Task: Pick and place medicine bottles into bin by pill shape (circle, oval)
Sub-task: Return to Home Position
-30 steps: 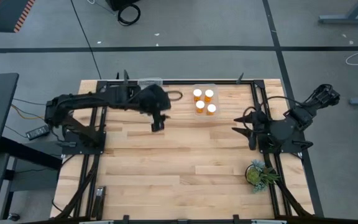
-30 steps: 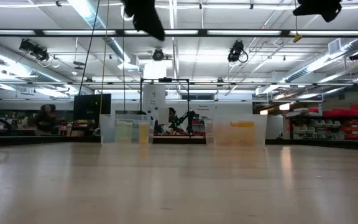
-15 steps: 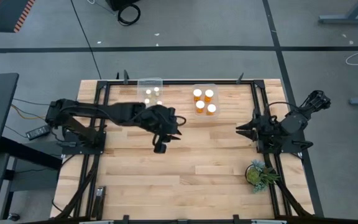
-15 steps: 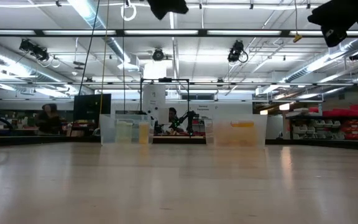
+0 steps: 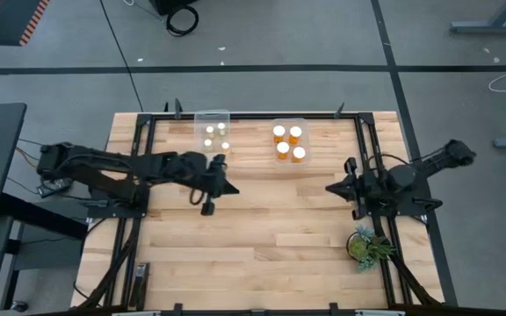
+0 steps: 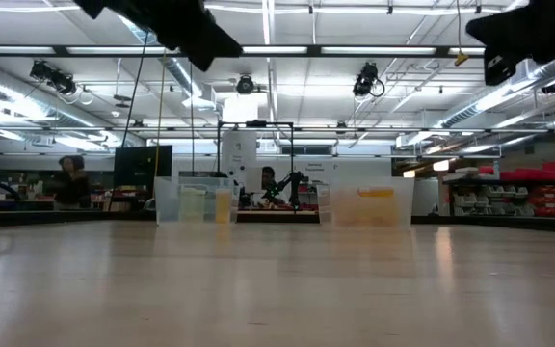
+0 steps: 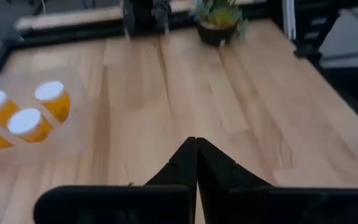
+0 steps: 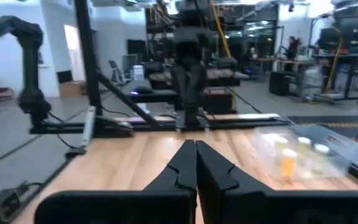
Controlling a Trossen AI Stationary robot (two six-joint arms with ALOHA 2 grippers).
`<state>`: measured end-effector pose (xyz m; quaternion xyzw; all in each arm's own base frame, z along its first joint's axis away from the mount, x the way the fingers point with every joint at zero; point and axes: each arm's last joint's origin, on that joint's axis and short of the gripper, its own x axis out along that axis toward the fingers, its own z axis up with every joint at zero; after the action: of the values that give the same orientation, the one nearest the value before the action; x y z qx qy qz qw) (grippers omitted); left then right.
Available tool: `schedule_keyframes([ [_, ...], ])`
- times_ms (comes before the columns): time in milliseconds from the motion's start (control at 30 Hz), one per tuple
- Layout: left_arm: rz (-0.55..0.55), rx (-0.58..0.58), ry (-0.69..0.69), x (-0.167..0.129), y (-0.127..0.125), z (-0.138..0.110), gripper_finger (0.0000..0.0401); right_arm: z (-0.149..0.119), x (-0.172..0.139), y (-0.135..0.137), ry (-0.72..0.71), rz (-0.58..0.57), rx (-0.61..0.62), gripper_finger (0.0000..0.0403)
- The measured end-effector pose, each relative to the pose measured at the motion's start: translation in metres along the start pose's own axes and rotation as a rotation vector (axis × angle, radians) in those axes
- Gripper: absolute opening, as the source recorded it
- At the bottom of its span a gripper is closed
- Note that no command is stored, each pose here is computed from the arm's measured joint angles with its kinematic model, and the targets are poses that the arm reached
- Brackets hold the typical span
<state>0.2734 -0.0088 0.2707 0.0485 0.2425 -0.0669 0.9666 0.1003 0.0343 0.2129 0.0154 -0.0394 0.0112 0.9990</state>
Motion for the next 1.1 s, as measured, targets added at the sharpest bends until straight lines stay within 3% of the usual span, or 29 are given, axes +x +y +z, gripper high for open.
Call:
schedule_keyframes([
  [400, 0.026, -0.005, -0.251, -0.047, -0.009, -0.037, 0.0008, -0.006, 0.007, -0.034, 0.006, -0.038, 0.048, 0.0005],
  [600, 0.051, -0.036, -0.281, -0.058, -0.013, -0.069, 0.0005, -0.010, 0.007, -0.040, 0.021, -0.089, 0.033, 0.0005],
  [800, 0.101, -0.048, -0.304, -0.068, -0.015, -0.096, 0.0003, -0.032, 0.007, -0.042, 0.063, -0.127, 0.040, 0.0005],
  [1100, 0.120, -0.063, -0.398, -0.076, -0.020, -0.135, 0.0003, -0.038, 0.006, -0.042, 0.076, -0.130, 0.036, 0.0005],
])
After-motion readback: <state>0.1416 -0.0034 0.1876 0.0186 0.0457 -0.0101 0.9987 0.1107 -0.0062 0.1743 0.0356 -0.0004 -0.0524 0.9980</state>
